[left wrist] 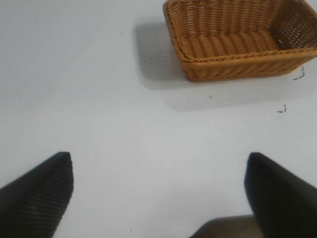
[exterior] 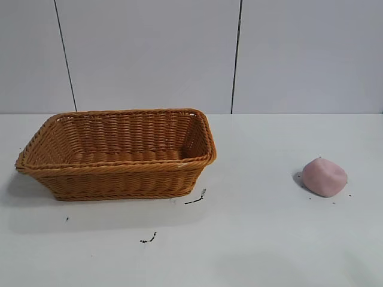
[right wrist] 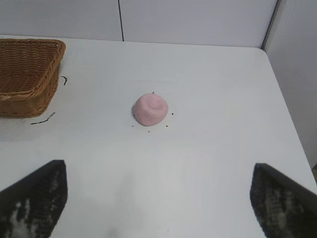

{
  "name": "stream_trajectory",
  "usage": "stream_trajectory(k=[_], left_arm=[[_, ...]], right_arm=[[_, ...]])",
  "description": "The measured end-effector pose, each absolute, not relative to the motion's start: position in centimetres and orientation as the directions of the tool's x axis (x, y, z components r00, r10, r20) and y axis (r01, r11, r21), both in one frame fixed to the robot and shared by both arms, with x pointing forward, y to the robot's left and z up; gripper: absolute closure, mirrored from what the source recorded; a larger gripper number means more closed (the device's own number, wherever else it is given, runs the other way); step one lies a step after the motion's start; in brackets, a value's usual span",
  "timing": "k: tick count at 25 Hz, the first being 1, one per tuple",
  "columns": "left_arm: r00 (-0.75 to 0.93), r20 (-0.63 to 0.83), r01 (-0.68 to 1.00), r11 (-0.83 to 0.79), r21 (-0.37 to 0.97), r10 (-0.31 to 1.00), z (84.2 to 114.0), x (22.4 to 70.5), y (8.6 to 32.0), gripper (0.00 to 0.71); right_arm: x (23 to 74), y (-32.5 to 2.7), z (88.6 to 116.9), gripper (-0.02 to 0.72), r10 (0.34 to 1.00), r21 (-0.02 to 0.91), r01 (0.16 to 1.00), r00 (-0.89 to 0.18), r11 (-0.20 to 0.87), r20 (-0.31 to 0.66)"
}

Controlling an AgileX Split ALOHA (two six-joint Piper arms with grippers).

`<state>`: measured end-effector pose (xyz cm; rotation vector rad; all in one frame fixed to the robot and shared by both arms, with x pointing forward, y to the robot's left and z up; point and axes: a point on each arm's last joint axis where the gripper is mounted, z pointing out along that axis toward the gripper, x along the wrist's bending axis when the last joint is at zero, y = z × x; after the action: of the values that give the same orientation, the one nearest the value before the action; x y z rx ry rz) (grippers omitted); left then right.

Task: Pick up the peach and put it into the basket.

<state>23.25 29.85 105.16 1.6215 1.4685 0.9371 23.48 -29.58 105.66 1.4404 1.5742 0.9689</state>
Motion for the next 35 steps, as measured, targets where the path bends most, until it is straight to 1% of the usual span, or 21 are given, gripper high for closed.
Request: stream_trajectory(k=[10,13,16,19,21,24,27,30,33,35], left_arm=[[0.076,0.037,0.453,-0.067,0.889,0.996,105.2,23.2,29.8,0.018],[0.076,0.037,0.453,-0.067,0.889,0.996,105.2,23.2,29.8,0.018],[0.076,0.037,0.453,-0.067,0.889,0.996,105.2,23.2,29.8,0.018],[0.076,0.037,0.453,-0.067,0.889,0.996,105.2,23.2,29.8,0.018],[0.076,0.037,0.453,-0.067,0.889,0.996,105.2,23.2,29.8,0.018],[0.076,0.037,0.453,-0.067,0.889,0.996,105.2,23.2,29.8,0.018],[0.076,0.037,0.453,-0.067,0.889,0.996,105.2,23.2,29.8,0.018],[0.076,0.037,0.453,-0.067,0.889,0.996,105.2,23.2,29.8,0.018],[0.076,0.037,0.453,-0.067,0.889,0.996,105.2,23.2,29.8,0.018],[0.076,0.037,0.453,-0.067,0.889,0.996,105.2,23.2,29.8,0.018]], right_arm=[[23.5,-29.6,105.7,0.014,0.997,0.912,0.405,-0.057,0.068,-0.049],[24.2,-29.6,106.4,0.014,0.997,0.896,0.439,-0.058,0.068,-0.047],[26.4,-29.6,107.8,0.014,0.997,0.857,0.51,-0.061,0.068,-0.043],[30.1,-29.6,109.3,0.014,0.997,0.799,0.597,-0.065,0.065,-0.032],[32.9,-29.5,110.3,0.014,0.997,0.768,0.638,-0.067,0.062,-0.025],[37.6,-29.5,110.8,0.014,0.998,0.7,0.712,-0.068,0.059,-0.015],[42.6,-29.5,110.0,0.014,0.998,0.604,0.795,-0.069,0.059,-0.007],[47.7,-29.5,107.8,0.014,0.997,0.488,0.871,-0.073,0.064,0.001],[51.8,-29.3,105.8,0.014,0.995,0.411,0.907,-0.096,0.088,-0.001],[54.1,-28.7,104.8,0.014,0.993,0.385,0.916,-0.121,0.112,-0.001]])
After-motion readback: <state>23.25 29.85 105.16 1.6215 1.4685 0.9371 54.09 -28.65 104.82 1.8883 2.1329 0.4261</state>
